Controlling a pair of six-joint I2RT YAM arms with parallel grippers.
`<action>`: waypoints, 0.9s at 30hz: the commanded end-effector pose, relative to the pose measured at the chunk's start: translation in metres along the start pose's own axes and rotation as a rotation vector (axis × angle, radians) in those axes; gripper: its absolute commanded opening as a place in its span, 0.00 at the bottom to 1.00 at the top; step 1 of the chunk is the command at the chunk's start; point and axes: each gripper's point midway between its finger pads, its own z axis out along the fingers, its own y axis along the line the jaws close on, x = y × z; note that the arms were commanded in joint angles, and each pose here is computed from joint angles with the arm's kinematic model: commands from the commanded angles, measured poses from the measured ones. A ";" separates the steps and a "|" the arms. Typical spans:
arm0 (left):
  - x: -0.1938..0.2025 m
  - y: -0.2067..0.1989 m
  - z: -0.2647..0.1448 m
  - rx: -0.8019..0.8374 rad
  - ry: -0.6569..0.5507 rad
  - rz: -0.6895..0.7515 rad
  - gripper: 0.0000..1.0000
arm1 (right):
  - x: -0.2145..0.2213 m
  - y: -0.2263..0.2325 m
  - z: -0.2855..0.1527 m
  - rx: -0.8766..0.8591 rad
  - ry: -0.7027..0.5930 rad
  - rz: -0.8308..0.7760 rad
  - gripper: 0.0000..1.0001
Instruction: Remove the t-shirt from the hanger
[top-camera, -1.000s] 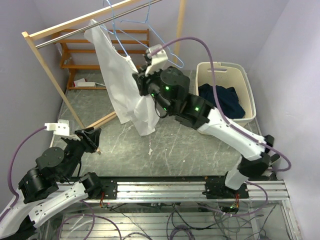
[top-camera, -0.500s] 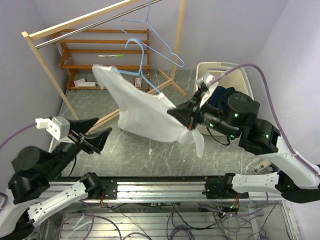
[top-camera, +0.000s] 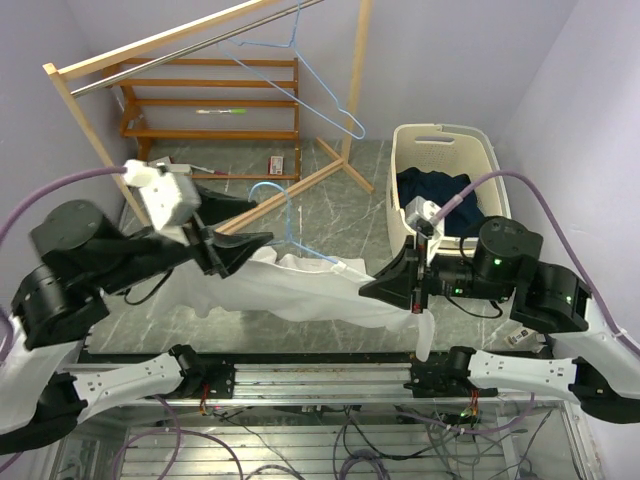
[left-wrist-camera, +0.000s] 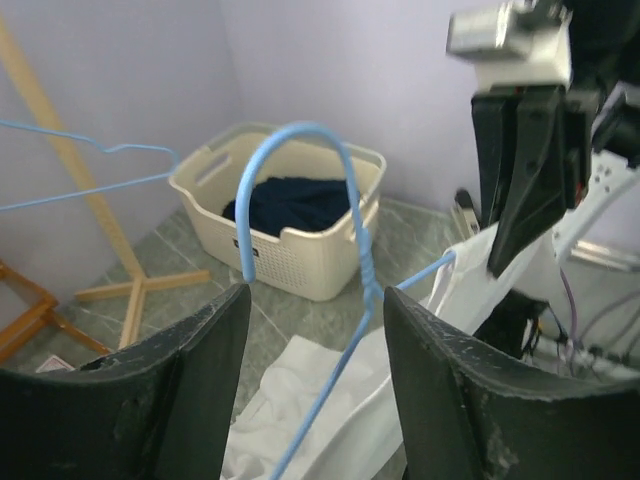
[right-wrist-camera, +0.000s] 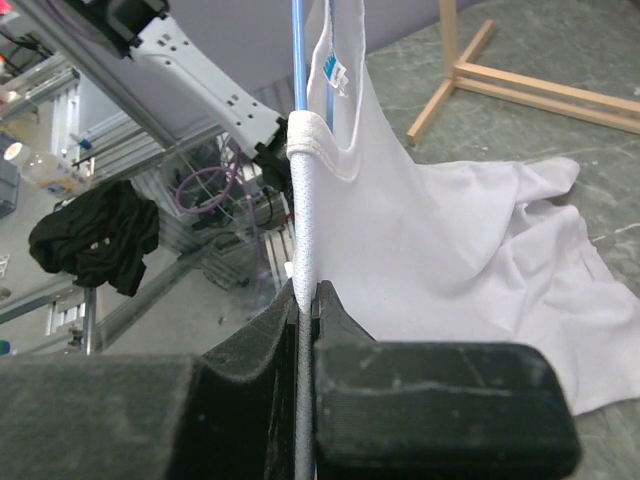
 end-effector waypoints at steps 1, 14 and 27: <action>0.038 -0.026 0.020 0.172 0.166 0.001 0.64 | -0.018 0.018 -0.016 -0.073 -0.079 -0.017 0.00; 0.058 -0.038 0.043 0.257 0.211 -0.020 0.51 | -0.016 0.019 -0.019 -0.081 -0.087 -0.017 0.00; 0.054 -0.037 0.028 0.243 0.180 -0.013 0.07 | -0.006 0.004 -0.026 0.005 -0.084 -0.006 0.10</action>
